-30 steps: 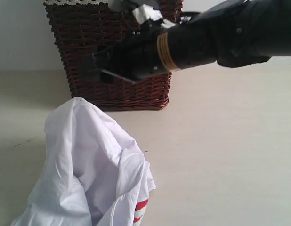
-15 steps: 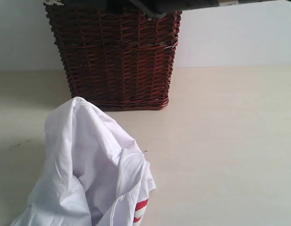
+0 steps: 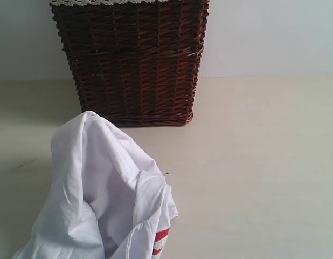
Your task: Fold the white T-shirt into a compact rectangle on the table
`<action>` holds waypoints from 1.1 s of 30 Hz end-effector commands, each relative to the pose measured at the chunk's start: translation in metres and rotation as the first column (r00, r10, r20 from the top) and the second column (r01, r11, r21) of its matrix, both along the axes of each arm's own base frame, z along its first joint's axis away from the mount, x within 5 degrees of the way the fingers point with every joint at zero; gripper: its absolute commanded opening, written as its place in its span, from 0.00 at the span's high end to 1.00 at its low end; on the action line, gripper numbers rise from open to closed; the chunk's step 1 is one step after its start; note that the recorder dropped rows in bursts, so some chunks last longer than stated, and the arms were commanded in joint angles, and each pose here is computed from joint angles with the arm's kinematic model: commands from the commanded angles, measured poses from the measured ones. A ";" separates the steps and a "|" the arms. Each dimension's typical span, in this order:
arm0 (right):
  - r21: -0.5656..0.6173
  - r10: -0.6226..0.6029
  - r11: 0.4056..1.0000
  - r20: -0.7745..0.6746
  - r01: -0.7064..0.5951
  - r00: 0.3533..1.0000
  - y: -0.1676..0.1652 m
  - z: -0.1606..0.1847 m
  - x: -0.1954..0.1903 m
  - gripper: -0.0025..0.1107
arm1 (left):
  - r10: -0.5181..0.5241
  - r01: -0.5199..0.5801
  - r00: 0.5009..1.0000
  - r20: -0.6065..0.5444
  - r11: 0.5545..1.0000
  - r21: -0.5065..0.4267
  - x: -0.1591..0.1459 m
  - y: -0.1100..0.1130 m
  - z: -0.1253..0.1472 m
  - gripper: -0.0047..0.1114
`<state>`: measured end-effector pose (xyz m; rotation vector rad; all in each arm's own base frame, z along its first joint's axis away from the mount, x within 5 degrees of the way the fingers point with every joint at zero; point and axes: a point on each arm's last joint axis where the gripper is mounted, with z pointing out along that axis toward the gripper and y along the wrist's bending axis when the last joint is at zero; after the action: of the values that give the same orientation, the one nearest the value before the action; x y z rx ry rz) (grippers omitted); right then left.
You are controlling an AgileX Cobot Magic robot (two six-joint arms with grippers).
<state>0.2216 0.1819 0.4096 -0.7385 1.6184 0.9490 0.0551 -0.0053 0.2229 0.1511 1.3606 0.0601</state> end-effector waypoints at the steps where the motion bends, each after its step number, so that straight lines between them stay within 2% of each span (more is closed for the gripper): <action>1: -0.033 -0.104 0.994 -0.012 0.103 0.995 -0.024 -0.015 0.013 0.98 | -0.119 0.179 0.960 0.252 0.957 -0.228 -0.009 -0.006 0.024 0.96; 3: -0.036 -0.150 0.988 -0.023 0.149 0.988 -0.035 -0.018 0.020 0.98 | -0.196 0.307 0.943 0.270 0.826 -0.473 -0.010 -0.007 0.025 0.96; 4: -0.030 -0.172 0.985 -0.032 0.171 0.985 -0.040 -0.018 0.023 0.98 | -0.219 0.336 0.936 0.275 0.785 -0.521 -0.010 -0.008 0.025 0.96; 5: -0.024 -0.189 0.982 -0.040 0.188 0.981 -0.044 -0.017 0.025 0.98 | -0.256 0.364 0.929 0.267 0.761 -0.537 -0.011 -0.010 0.024 0.96; 7: -0.004 -0.227 0.974 -0.041 0.227 0.973 -0.049 -0.011 0.029 0.98 | -0.365 0.426 0.905 0.220 0.760 -0.491 -0.011 -0.021 0.022 0.96; 8: 0.006 -0.234 0.972 -0.040 0.235 0.971 -0.050 -0.008 0.030 0.98 | -0.434 0.468 0.882 0.185 0.755 -0.460 -0.010 -0.028 0.026 0.96; 10: 0.029 -0.227 0.973 -0.047 0.228 0.973 -0.050 -0.001 0.029 0.98 | -0.558 0.547 0.822 0.116 0.715 -0.435 -0.008 -0.040 0.041 0.96; 12: 0.038 -0.202 0.978 -0.038 0.203 0.979 -0.048 0.005 0.027 0.98 | -0.676 0.626 0.737 0.001 0.682 -0.379 0.000 -0.054 0.057 0.96; 15: 0.048 -0.202 0.978 -0.032 0.203 0.979 -0.049 0.009 0.025 0.98 | -0.777 0.722 0.592 -0.213 0.629 -0.289 0.020 -0.068 0.065 0.96; 17: 0.051 -0.207 0.977 -0.022 0.208 0.978 -0.050 0.011 0.023 0.98 | -0.814 0.745 0.486 -0.317 0.576 -0.336 0.039 -0.074 0.055 0.96; 20: 0.058 -0.209 0.976 -0.003 0.209 0.978 -0.051 0.016 0.021 0.98 | -0.872 0.792 0.333 -0.359 0.466 -0.396 0.052 -0.085 0.030 0.94; 21: 0.063 -0.207 0.976 0.005 0.206 0.978 -0.051 0.019 0.020 0.98 | -0.877 0.801 0.301 -0.376 0.446 -0.400 0.052 -0.089 0.020 0.94; 22: 0.066 -0.207 0.976 0.011 0.206 0.978 -0.051 0.022 0.020 0.98 | -0.870 0.801 0.291 -0.398 0.449 -0.396 0.056 -0.093 0.011 0.94; 24: 0.069 -0.207 0.976 0.020 0.205 0.978 -0.051 0.024 0.019 0.98 | -0.835 0.774 0.315 -0.450 0.501 -0.388 0.064 -0.101 -0.003 0.94; 27: 0.063 -0.206 0.977 0.039 0.203 0.978 -0.051 0.025 0.019 0.98 | -0.710 0.704 0.395 -0.583 0.641 -0.305 0.083 -0.113 -0.018 0.94; 29: 0.052 -0.204 0.978 0.057 0.201 0.977 -0.051 0.025 0.019 0.98 | -0.605 0.661 0.453 -0.655 0.721 -0.208 0.097 -0.125 -0.017 0.94; 30: 0.048 -0.205 0.978 0.067 0.203 0.976 -0.052 0.025 0.019 0.98 | -0.566 0.642 0.472 -0.676 0.746 -0.176 0.101 -0.131 -0.014 0.94; 31: 0.042 -0.213 0.977 0.079 0.210 0.974 -0.052 0.025 0.020 0.98 | -0.529 0.637 0.492 -0.692 0.760 -0.128 0.106 -0.139 -0.009 0.94; 32: 0.038 -0.218 0.976 0.089 0.216 0.972 -0.052 0.026 0.021 0.98 | -0.507 0.655 0.506 -0.698 0.752 -0.072 0.107 -0.148 -0.002 0.94; 33: 0.035 -0.227 0.974 0.098 0.225 0.969 -0.053 0.026 0.021 0.98 | -0.508 0.687 0.514 -0.691 0.726 -0.022 0.105 -0.159 0.005 0.94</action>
<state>0.2420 0.1323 0.4311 -0.5630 1.5875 0.8019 0.1560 -0.1451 0.2150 0.9022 1.9508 -0.6077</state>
